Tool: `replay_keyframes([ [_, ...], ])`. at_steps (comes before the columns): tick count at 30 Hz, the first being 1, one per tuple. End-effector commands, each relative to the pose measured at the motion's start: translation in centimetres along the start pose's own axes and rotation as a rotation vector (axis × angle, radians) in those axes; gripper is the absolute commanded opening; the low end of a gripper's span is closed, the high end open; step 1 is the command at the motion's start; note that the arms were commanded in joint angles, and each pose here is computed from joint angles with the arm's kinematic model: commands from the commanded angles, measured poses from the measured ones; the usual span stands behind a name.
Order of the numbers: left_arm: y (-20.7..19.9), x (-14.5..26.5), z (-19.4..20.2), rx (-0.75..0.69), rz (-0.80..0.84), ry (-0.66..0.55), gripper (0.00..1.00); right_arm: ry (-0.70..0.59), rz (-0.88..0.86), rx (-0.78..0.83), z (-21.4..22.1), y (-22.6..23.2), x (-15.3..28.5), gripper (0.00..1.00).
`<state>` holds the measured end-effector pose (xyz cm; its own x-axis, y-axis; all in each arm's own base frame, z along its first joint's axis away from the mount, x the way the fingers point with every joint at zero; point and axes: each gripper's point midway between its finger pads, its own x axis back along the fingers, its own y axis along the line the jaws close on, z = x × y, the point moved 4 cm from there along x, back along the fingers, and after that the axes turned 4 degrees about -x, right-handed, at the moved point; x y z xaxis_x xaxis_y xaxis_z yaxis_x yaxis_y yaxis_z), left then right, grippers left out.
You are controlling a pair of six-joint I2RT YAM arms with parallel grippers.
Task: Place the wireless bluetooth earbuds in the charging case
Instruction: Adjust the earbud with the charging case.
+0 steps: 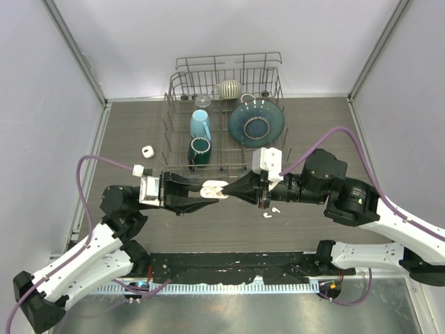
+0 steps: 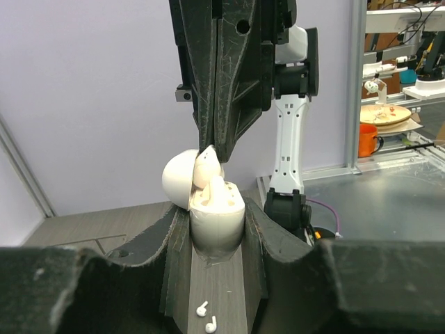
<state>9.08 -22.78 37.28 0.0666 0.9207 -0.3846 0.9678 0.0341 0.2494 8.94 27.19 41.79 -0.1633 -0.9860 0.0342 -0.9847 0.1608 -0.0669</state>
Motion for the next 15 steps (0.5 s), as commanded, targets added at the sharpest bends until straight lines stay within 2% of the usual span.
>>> replay_keyframes([
  [1, -0.8, -0.5, -2.0, -0.038, 0.072, -0.051, 0.00, -0.061, 0.006, 0.027, -1.9, -0.5, -0.6, 0.01],
  [4, -0.8, -0.5, -2.1, -0.041, 0.068, -0.053, 0.00, -0.033, 0.019, 0.026, -1.4, -0.7, -0.8, 0.01],
  [12, -0.7, -0.4, -1.9, -0.042, 0.057, -0.052, 0.00, -0.084, 0.041, 0.008, -2.7, -0.9, 0.1, 0.01],
  [15, -0.8, -0.4, -2.1, -0.049, 0.059, -0.057, 0.00, -0.054, 0.032, 0.018, -2.2, -0.8, 0.3, 0.01],
])
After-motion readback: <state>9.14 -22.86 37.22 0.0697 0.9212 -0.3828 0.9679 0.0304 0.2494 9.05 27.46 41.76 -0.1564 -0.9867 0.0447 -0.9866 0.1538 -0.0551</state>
